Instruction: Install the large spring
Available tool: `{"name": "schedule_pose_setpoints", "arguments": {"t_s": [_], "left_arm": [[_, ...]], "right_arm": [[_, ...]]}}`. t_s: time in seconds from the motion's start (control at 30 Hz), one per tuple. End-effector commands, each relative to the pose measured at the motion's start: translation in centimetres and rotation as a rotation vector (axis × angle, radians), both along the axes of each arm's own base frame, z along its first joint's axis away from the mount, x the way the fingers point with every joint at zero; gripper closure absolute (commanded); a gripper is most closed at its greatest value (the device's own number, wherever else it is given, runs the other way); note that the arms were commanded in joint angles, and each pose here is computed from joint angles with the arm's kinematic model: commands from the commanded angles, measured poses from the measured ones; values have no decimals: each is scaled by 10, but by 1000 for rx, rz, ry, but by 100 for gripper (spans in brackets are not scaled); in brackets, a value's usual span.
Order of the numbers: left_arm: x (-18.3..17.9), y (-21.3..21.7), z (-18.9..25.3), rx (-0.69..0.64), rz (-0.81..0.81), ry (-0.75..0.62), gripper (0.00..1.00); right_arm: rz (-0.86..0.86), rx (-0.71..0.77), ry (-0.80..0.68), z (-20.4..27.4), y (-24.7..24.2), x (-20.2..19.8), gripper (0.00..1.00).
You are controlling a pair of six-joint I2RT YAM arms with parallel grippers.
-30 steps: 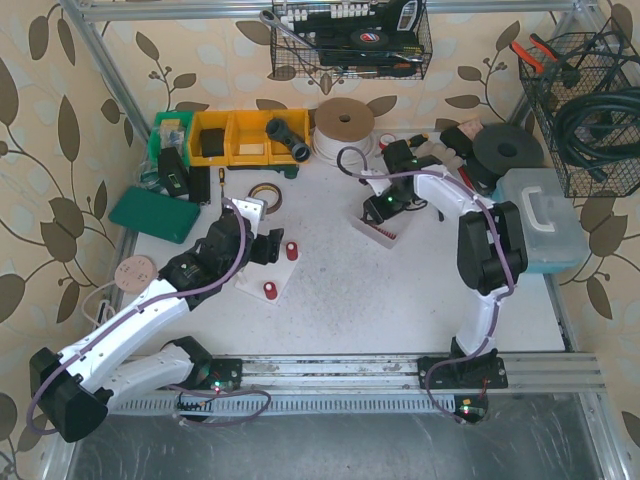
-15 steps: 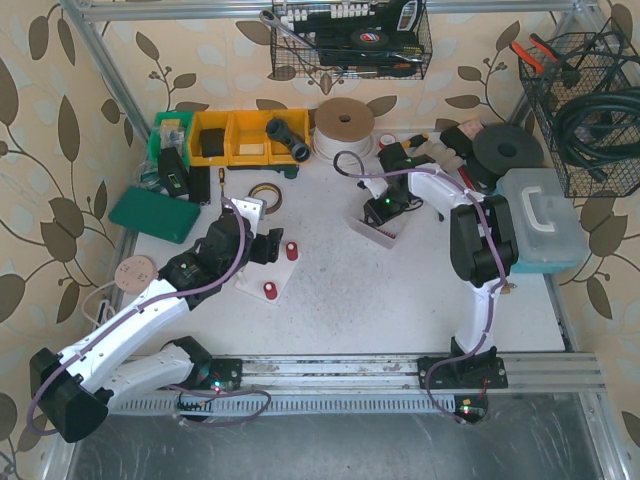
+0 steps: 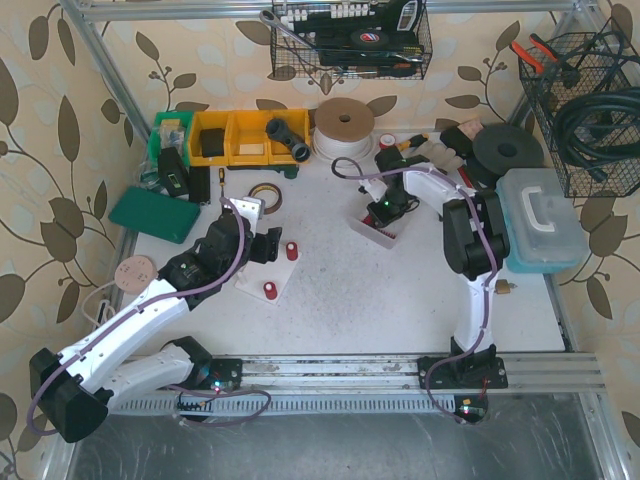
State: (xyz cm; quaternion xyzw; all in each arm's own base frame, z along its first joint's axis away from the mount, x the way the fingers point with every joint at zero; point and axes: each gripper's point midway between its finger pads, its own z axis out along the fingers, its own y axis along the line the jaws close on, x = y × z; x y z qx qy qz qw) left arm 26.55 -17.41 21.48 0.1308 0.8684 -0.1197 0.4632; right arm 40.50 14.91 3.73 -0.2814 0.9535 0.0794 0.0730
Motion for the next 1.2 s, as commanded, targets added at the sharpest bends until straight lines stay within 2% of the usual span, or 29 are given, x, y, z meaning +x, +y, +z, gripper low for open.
{"name": "schedule_pose_setpoints", "arguments": {"t_s": [0.0,0.17,0.27,0.4,0.67,0.97,1.17], "left_arm": [[3,5,11,-31,31,-30,16],[2,6,11,-36,32,-33,16],[2,6,10,-33,30,-31,16],[2,6,11,-36,31,-35,16],[3,5,11,-36,28,-33,16],[3,-4,-1,-69,15,3,16],[6,-18,-11,-107,-13,37,21]], "right_arm": [[-55,-46,-71,16,-9,19,71],[-4,86,-99,32,16,17,69],[25,52,-62,20,15,9,65],[-22,70,-64,22,18,10,61],[73,183,-41,29,42,0,62],[96,100,52,-6,31,-5,58],[64,10,11,-14,16,6,59]]}}
